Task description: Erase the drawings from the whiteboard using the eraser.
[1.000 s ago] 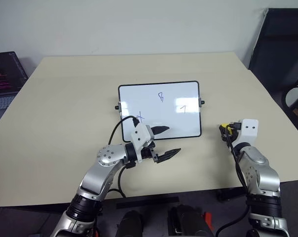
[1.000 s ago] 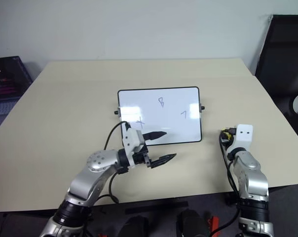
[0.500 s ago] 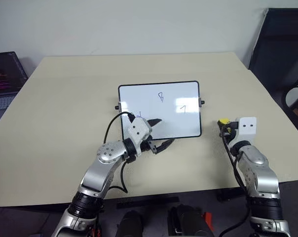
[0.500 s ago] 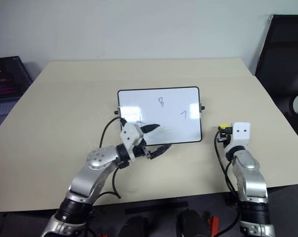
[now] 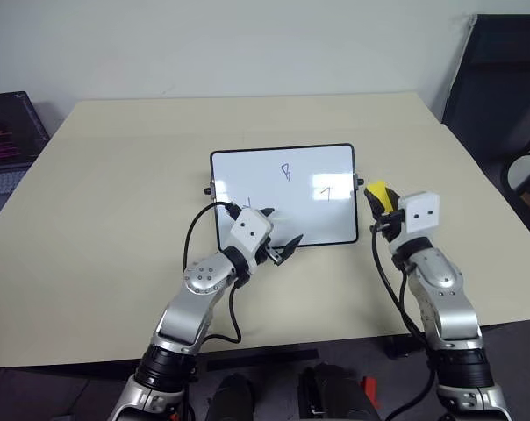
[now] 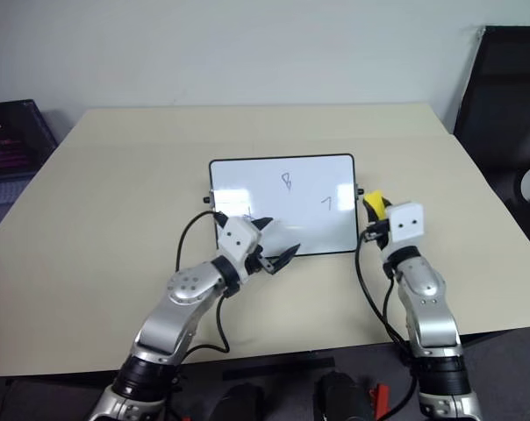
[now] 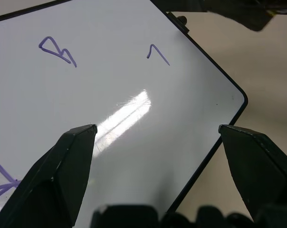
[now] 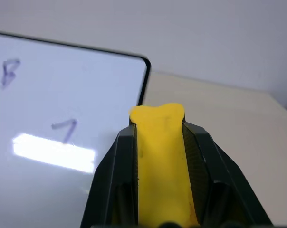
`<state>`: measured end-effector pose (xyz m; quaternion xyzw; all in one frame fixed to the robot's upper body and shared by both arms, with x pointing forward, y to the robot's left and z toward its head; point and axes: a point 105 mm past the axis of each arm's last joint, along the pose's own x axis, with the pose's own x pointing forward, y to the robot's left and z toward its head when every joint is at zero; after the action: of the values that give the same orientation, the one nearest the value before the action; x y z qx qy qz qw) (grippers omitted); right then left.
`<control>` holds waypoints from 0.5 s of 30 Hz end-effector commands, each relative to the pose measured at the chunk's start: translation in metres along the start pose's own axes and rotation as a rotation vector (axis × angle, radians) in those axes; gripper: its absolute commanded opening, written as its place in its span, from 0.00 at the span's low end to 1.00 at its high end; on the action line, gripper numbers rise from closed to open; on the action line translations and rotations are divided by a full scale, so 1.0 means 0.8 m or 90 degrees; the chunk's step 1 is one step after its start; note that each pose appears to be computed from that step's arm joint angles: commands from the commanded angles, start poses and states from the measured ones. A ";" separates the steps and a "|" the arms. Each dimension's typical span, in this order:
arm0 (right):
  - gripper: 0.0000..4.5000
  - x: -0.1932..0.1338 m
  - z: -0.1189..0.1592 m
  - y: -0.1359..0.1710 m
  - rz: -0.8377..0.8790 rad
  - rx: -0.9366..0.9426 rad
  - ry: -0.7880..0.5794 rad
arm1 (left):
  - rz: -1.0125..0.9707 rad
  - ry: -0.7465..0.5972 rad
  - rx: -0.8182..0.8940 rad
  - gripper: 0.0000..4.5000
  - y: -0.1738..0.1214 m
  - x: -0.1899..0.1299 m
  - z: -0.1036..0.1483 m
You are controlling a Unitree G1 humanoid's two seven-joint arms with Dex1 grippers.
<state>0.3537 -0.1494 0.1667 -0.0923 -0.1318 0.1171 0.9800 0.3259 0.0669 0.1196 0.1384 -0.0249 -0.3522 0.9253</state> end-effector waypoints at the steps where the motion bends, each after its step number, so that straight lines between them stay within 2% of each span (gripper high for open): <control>1: 0.22 0.012 0.016 0.011 0.019 0.006 -0.039 | 0.006 -0.023 0.021 1.00 0.002 0.001 0.014; 9: 0.22 0.042 0.030 0.047 0.070 0.033 -0.070 | 0.029 -0.013 0.032 1.00 0.014 0.000 0.012; 15: 0.22 0.052 0.026 0.068 0.104 0.042 -0.063 | 0.028 -0.014 0.030 1.00 0.012 -0.001 0.012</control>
<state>0.3767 -0.0890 0.1713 -0.0633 -0.1427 0.1977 0.9678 0.3306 0.0723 0.1202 0.1522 -0.0241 -0.3378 0.9285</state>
